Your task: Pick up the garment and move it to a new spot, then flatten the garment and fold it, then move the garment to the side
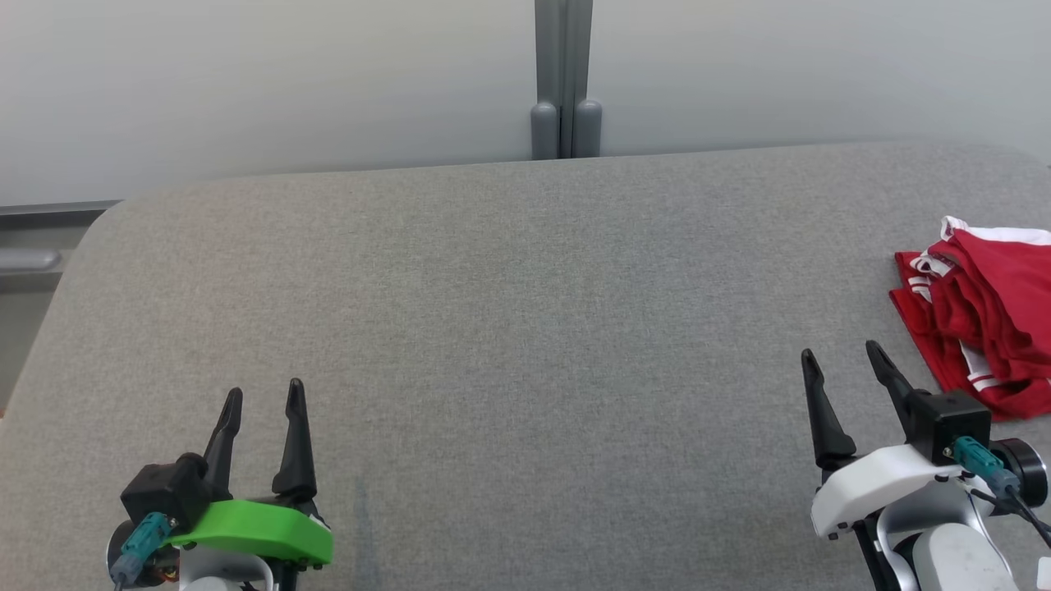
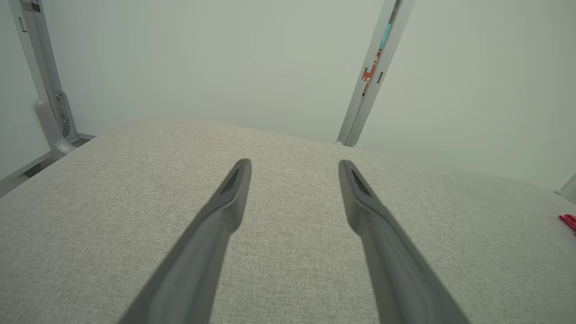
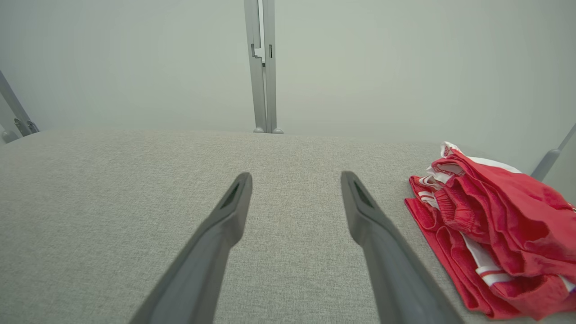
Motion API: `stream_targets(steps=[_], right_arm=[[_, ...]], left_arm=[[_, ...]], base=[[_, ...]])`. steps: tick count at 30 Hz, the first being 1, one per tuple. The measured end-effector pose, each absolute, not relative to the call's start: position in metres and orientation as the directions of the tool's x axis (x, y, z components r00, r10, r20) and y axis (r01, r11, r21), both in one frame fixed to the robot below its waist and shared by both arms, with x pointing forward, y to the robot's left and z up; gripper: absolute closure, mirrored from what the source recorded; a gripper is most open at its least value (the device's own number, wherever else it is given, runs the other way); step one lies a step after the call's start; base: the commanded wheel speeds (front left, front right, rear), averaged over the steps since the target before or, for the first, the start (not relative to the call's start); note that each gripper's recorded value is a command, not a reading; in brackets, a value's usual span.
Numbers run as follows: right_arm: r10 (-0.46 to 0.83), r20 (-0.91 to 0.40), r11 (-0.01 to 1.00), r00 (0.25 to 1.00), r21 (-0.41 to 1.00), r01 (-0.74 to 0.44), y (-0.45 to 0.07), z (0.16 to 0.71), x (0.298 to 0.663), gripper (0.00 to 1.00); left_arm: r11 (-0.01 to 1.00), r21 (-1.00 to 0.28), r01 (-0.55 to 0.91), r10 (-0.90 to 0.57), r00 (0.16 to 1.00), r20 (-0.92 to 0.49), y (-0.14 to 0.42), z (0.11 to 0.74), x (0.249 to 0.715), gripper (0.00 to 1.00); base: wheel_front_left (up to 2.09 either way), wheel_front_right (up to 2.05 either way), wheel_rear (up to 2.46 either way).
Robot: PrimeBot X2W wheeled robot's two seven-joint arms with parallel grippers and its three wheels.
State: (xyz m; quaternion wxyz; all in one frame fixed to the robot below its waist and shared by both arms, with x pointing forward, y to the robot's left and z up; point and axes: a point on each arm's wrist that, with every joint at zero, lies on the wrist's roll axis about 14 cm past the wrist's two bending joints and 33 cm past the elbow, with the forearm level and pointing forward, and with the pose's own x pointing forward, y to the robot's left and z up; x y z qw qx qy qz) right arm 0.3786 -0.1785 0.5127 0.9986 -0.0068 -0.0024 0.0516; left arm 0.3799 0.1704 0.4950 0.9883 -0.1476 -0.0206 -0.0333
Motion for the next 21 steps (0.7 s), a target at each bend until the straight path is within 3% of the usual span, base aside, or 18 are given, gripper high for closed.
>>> stream_targets(steps=[18,19,21], right_arm=[[0.103,-0.016,0.995,0.995,0.003,-0.103,-0.175,0.505,0.378,0.0],[0.104,-0.02,0.995,0.994,0.004,-0.103,-0.175,0.503,0.378,1.0],[0.102,-0.047,0.995,0.994,0.012,-0.101,-0.174,0.495,0.375,1.0]], left_arm=[[0.955,-0.287,0.08,-0.074,0.997,0.033,0.169,0.49,0.38,0.0],[0.954,-0.289,0.079,-0.074,0.997,0.029,0.169,0.488,0.38,1.0],[0.953,-0.294,0.071,-0.074,0.997,0.001,0.168,0.48,0.378,1.0]], base=[[0.0,0.0,0.0],[0.0,0.0,0.0],[0.0,0.0,0.0]])
